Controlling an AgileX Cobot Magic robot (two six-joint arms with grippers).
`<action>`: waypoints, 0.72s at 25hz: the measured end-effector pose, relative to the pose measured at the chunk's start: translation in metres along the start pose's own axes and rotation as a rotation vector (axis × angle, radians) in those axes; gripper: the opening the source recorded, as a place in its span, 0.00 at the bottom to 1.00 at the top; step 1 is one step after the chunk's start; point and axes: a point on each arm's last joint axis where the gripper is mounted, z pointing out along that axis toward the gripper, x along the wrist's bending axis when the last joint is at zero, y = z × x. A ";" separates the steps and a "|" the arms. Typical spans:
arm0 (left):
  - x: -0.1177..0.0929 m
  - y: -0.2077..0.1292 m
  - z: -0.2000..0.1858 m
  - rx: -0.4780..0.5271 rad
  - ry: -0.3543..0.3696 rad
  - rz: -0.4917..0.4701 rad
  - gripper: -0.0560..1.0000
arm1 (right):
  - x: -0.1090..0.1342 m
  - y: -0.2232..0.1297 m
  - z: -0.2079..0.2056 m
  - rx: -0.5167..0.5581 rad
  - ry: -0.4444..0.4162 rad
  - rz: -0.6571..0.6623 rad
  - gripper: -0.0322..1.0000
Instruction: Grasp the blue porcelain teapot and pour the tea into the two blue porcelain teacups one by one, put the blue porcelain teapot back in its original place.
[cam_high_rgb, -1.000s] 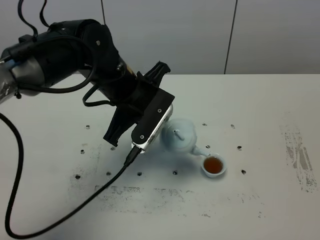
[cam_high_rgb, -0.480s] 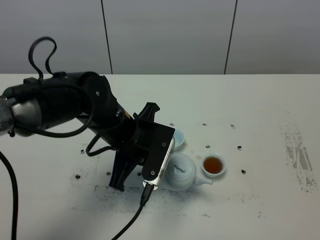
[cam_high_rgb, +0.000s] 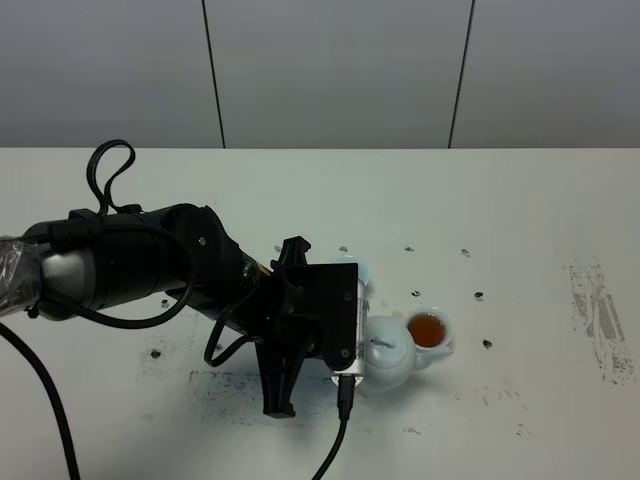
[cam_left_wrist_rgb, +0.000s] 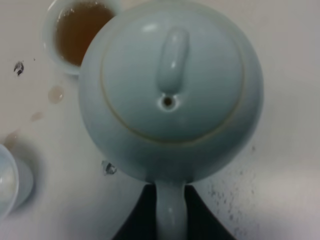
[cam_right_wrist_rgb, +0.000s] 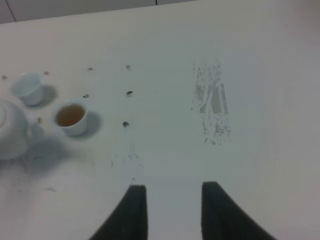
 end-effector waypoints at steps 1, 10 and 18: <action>-0.001 0.001 0.000 -0.010 -0.006 -0.016 0.16 | 0.000 0.000 0.000 0.000 0.002 0.001 0.30; -0.014 -0.013 0.011 -0.005 0.013 -0.089 0.16 | 0.000 0.000 0.000 0.000 0.002 0.001 0.30; -0.020 -0.015 0.015 -0.059 0.045 -0.132 0.16 | 0.000 0.000 0.000 -0.001 0.002 0.001 0.30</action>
